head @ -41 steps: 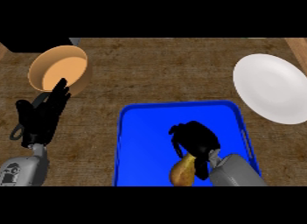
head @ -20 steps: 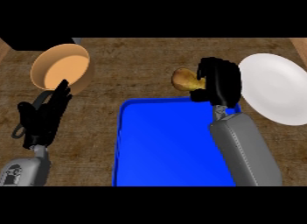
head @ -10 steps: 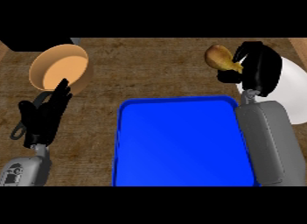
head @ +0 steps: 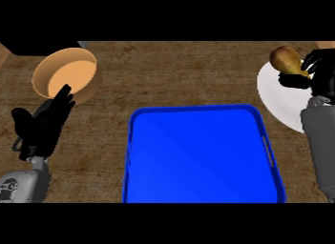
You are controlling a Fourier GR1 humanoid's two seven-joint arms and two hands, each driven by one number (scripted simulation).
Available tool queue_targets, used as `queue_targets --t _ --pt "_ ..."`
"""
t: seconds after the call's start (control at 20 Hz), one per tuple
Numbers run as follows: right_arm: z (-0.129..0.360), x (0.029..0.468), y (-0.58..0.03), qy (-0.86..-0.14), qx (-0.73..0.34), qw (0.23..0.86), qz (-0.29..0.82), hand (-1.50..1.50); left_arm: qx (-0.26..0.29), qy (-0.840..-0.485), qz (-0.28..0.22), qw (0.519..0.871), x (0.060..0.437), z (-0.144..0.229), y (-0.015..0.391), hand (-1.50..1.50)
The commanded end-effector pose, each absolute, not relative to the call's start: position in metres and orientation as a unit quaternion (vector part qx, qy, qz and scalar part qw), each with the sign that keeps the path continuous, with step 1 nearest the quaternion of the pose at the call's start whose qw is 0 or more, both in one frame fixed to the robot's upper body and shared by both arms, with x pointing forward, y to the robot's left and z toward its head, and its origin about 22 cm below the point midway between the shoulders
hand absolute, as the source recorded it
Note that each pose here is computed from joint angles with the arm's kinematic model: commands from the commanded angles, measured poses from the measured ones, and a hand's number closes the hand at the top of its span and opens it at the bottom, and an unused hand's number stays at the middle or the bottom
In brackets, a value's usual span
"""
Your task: Pick the pear from the tray and place it in the plate
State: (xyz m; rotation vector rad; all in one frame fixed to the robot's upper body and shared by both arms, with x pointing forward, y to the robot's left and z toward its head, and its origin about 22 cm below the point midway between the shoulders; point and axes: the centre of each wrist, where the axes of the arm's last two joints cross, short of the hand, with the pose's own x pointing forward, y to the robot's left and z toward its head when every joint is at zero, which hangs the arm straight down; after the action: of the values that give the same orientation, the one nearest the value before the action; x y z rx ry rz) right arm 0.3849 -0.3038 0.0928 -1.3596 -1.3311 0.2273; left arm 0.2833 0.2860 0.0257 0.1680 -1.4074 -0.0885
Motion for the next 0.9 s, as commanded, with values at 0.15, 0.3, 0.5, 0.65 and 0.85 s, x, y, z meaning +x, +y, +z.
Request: queue_targets --t 0.15,0.3,0.5,0.65,0.85 --pt "0.056 0.372 -0.376 -0.500 -0.572 0.631 0.156 1.50 0.080 -0.649 -0.037 0.756 0.278 0.028 0.281 0.00" --pt "0.048 0.361 -0.398 -0.526 -0.510 0.674 0.097 1.50 0.079 -0.647 -0.036 0.758 0.282 0.020 0.285 0.00" --pt "0.041 0.365 -0.413 -0.527 -0.468 0.694 0.146 -1.50 0.075 -0.647 -0.044 0.757 0.294 0.038 0.286 0.00" --pt "0.038 0.371 -0.405 -0.567 -0.468 0.665 0.135 -1.50 0.072 -0.643 -0.047 0.761 0.285 0.030 0.280 0.00" --pt "0.066 0.384 -0.399 -0.644 -0.477 0.586 0.121 -1.50 0.066 -0.651 -0.038 0.755 0.296 0.023 0.287 0.00"
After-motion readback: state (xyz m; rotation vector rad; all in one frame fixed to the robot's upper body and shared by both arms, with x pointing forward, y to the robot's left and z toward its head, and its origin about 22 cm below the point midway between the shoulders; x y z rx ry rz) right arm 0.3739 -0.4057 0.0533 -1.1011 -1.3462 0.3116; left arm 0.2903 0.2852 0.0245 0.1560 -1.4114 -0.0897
